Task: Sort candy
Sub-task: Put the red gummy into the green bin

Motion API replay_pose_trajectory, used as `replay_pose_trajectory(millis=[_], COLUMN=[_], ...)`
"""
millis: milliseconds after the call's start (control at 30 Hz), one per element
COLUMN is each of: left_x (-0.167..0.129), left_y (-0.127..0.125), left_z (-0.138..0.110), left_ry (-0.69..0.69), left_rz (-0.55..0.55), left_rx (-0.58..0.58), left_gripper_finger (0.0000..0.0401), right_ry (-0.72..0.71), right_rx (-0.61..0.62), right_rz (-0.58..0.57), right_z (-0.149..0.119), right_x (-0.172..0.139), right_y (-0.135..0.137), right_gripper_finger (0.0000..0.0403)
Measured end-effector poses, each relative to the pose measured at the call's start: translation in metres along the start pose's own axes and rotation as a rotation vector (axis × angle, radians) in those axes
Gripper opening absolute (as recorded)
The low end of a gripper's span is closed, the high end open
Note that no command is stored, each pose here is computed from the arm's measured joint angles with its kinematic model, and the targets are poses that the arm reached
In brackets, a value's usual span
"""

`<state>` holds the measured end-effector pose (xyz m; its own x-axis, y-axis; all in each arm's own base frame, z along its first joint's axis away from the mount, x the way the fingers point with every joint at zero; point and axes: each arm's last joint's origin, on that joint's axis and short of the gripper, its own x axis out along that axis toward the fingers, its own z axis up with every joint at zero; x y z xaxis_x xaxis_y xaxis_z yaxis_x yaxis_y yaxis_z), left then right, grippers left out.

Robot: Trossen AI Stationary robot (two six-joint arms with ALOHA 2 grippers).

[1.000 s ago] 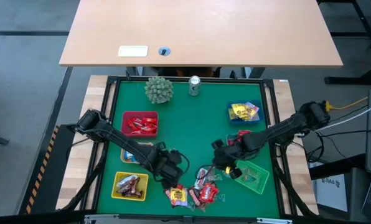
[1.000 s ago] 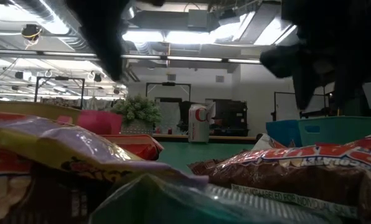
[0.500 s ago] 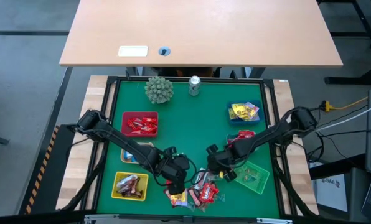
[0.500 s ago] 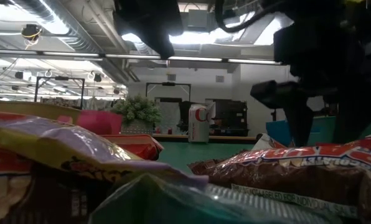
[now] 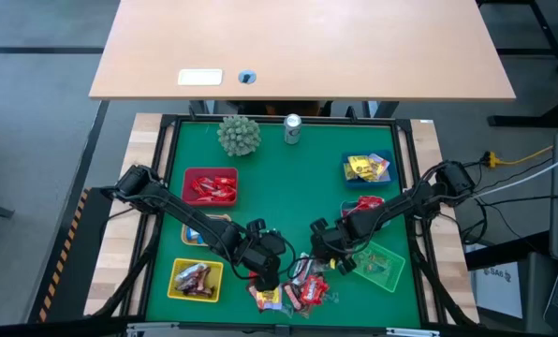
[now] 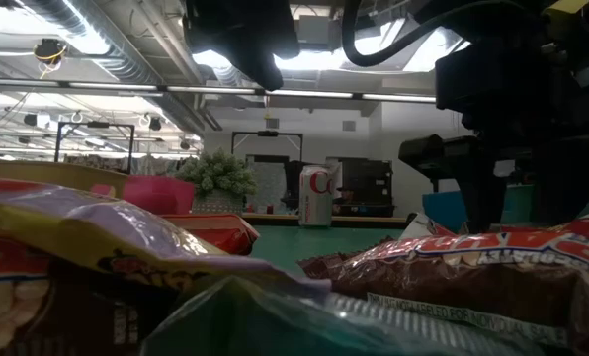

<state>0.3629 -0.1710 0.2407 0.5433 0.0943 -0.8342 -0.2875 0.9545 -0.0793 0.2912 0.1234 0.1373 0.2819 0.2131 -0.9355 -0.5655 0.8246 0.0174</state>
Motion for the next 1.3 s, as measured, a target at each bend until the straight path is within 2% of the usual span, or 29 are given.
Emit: replay_pose_trajectory(millis=[300, 367, 500, 767, 1033, 1300], left_x=[0.000, 0.000, 0.000, 0.000, 0.000, 0.000], left_y=[0.001, 0.001, 0.000, 0.000, 0.000, -0.001], left_z=[0.001, 0.001, 0.001, 0.002, 0.002, 0.003], left_ry=[-0.033, -0.033, -0.037, -0.042, -0.045, -0.053], left_rz=[0.038, 0.038, 0.035, 0.031, 0.029, 0.023], left_rx=[0.001, 0.001, -0.001, -0.003, -0.004, -0.008], left_gripper_finger=[0.0183, 0.0183, 0.0183, 0.0183, 0.0183, 0.0183], right_ry=[-0.006, -0.010, -0.015, 0.029, 0.164, 0.374], right_rx=[0.000, -0.001, 0.005, 0.125, 0.182, 0.301], right_rz=[0.023, 0.022, 0.015, 0.042, 0.109, -0.039], right_z=[0.000, 0.000, -0.001, 0.002, -0.011, -0.033], right_x=[0.000, -0.002, -0.012, -0.067, -0.098, -0.105], right_y=[0.001, 0.001, 0.002, 0.012, 0.059, 0.091], right_gripper_finger=[0.0018, 0.0005, 0.0013, 0.0008, 0.0004, 0.0002])
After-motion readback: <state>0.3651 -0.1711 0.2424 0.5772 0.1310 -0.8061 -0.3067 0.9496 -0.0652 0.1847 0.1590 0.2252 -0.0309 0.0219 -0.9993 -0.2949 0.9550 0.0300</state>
